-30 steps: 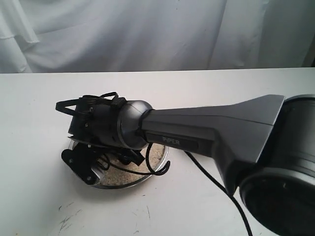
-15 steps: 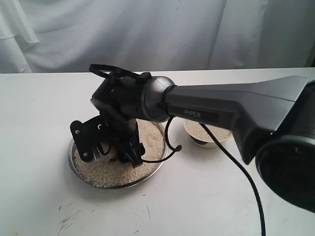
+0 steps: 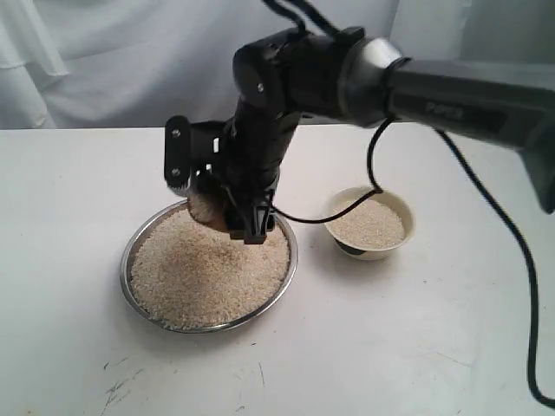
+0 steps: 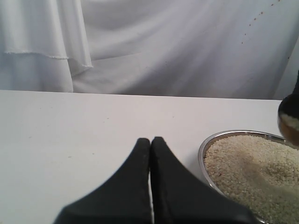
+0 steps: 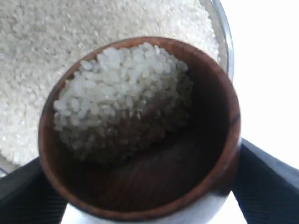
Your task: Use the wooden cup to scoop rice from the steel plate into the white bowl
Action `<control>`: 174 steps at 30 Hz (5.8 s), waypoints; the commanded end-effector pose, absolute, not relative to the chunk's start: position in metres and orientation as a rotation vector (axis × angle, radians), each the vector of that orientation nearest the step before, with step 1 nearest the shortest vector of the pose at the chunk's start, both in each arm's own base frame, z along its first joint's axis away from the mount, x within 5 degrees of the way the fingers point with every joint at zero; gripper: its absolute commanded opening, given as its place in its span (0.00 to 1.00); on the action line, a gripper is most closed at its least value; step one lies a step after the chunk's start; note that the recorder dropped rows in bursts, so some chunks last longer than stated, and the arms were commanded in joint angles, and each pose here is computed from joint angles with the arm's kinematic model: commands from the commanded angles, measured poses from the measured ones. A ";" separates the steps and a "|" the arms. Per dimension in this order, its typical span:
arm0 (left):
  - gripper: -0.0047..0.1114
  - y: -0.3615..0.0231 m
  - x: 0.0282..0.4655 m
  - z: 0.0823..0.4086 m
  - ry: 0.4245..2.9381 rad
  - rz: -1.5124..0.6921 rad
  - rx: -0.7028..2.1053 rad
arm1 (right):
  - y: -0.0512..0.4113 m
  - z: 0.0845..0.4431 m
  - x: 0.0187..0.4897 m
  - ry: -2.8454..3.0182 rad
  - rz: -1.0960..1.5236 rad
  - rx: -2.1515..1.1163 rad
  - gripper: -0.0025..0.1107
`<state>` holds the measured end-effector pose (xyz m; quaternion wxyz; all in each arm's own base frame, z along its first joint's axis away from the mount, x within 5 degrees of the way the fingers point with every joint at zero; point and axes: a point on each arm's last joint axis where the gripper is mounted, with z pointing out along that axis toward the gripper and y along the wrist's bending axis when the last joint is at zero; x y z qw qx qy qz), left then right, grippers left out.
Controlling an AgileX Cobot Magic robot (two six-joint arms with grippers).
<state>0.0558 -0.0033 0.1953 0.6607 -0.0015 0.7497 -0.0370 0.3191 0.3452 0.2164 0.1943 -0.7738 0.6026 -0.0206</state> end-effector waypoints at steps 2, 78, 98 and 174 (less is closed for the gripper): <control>0.04 -0.003 0.056 0.194 1.691 -0.086 0.000 | 0.299 0.251 0.337 1.850 0.015 -2.088 0.02; 0.04 -0.003 0.056 0.194 1.691 -0.086 0.000 | 0.233 0.202 0.362 1.141 -1.595 -2.402 0.02; 0.04 -0.003 0.056 0.194 1.691 -0.086 0.000 | 0.207 0.210 0.347 1.794 -1.009 -2.219 0.02; 0.04 -0.003 0.056 0.194 1.691 -0.086 0.000 | 0.390 0.160 0.282 1.591 -0.018 -2.082 0.02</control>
